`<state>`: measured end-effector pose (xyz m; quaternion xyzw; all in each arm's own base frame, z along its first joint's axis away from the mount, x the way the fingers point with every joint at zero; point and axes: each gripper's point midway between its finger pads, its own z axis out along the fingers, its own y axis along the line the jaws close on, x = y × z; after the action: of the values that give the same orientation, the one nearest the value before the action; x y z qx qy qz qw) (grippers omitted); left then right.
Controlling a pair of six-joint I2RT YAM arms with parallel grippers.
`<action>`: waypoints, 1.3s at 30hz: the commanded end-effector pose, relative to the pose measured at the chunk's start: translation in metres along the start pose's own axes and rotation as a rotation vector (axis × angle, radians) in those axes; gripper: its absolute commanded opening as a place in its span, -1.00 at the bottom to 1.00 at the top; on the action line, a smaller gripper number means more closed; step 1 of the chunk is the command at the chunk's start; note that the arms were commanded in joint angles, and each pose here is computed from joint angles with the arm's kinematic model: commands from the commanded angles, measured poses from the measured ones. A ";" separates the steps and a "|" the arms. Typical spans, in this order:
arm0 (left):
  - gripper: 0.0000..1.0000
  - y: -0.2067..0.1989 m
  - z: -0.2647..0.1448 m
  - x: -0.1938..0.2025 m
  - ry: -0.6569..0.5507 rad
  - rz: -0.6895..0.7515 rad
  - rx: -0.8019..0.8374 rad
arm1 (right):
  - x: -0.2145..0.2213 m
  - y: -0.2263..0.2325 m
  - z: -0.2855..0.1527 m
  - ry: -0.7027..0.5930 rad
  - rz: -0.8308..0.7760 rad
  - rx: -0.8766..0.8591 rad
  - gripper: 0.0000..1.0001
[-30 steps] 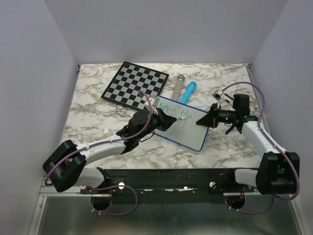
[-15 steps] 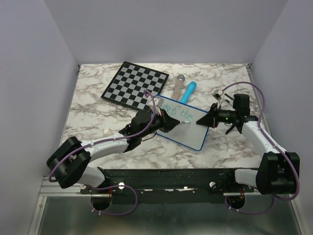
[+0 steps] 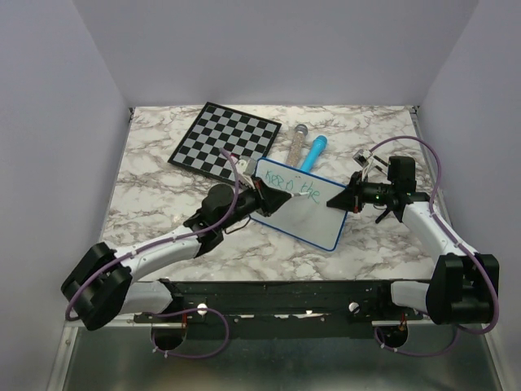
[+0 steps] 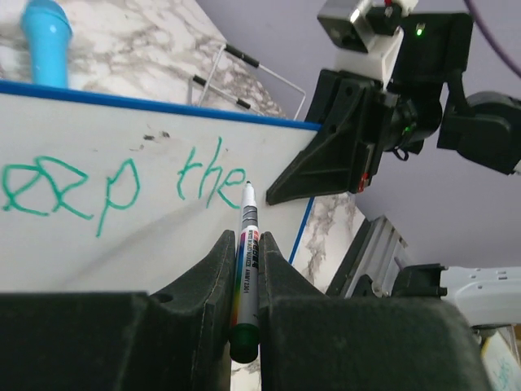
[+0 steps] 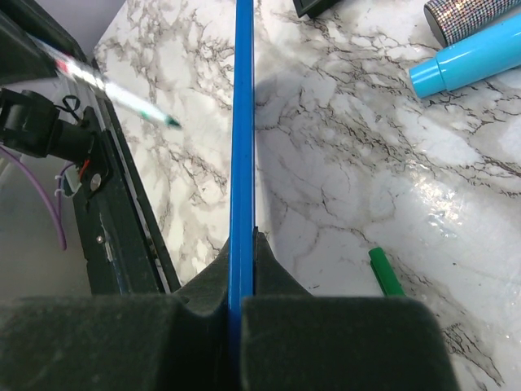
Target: Write a sentence on the whiteboard
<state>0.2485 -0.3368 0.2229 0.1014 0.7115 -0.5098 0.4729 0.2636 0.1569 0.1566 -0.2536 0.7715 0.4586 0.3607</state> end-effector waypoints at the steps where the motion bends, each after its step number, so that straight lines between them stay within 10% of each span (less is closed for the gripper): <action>1: -1.00 0.027 -0.030 -0.020 -0.067 0.034 -0.081 | -0.016 0.007 -0.002 -0.027 -0.074 -0.013 -0.99; 14: -1.00 0.101 -0.112 -0.013 -0.100 0.080 -0.355 | -0.014 0.006 -0.002 -0.017 -0.090 -0.017 -0.99; 39: -1.00 0.109 -0.122 -0.003 -0.183 0.043 -0.341 | -0.013 0.009 -0.003 -0.014 -0.113 -0.028 -0.99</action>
<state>0.2452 -0.1895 0.1521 0.0001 0.7546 -0.3749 0.5386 0.2628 0.1562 0.1573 -0.2760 0.7632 0.4510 0.3715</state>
